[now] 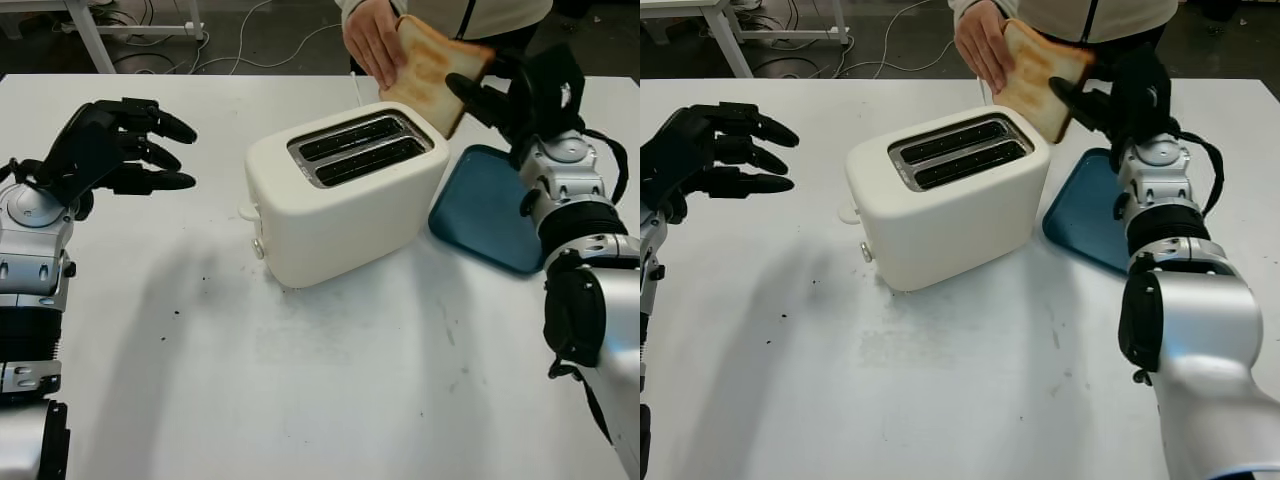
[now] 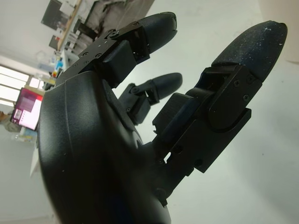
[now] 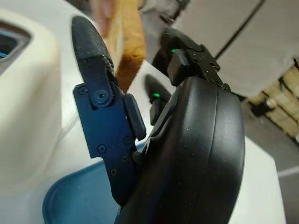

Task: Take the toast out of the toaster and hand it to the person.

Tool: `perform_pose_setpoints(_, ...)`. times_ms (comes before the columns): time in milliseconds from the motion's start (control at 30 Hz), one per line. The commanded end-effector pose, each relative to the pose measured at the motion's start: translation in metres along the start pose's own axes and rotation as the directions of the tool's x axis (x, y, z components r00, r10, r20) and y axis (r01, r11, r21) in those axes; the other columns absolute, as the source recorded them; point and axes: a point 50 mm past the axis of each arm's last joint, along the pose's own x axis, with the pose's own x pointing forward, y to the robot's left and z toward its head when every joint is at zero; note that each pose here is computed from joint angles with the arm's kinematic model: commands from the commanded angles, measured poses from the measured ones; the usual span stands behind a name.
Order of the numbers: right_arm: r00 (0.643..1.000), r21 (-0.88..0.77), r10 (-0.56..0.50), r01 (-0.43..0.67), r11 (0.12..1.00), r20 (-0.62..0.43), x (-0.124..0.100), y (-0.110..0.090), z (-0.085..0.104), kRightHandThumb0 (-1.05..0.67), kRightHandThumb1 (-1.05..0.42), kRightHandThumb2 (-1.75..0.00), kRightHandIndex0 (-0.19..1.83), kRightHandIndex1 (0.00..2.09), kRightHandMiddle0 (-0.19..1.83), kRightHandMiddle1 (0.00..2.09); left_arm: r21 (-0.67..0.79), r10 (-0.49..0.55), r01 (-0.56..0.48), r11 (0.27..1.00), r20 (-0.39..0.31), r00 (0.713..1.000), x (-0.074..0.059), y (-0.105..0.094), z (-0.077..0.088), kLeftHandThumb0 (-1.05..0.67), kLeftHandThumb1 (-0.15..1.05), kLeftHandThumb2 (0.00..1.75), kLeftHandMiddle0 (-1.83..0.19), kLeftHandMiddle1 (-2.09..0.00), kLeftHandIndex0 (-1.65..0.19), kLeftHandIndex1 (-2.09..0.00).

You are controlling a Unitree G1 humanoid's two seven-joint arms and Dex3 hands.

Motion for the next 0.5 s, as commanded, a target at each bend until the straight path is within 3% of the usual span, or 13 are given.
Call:
perform_pose_setpoints(0,1.000,-0.030,-0.003,0.004,1.000,0.024,-0.004,-0.007,0.000,-1.03,-0.87,0.00,0.00,0.01,0.00,0.00,0.005,-0.001,0.001,1.000,-0.008,1.000,-0.001,-0.003,-0.004,-1.05,0.54,0.00,-0.79,-0.85,-0.83,-0.66)
perform_pose_setpoints(267,0.992,-0.134,-0.059,0.073,0.988,0.111,-0.019,-0.017,-0.010,-1.05,-0.91,-0.03,0.00,0.00,0.00,0.00,0.001,0.002,-0.002,1.000,-0.012,1.000,-0.003,-0.002,-0.005,-1.05,0.54,0.00,-0.80,-0.85,-0.84,-0.66)
perform_pose_setpoints(467,0.951,-0.071,-0.092,0.118,0.990,0.297,-0.065,-0.005,-0.032,-0.93,-0.92,-0.09,0.03,0.01,0.06,0.03,-0.039,0.013,-0.014,0.999,-0.003,1.000,-0.007,-0.003,-0.006,-1.05,0.52,0.00,-0.78,-0.89,-0.82,-0.69)
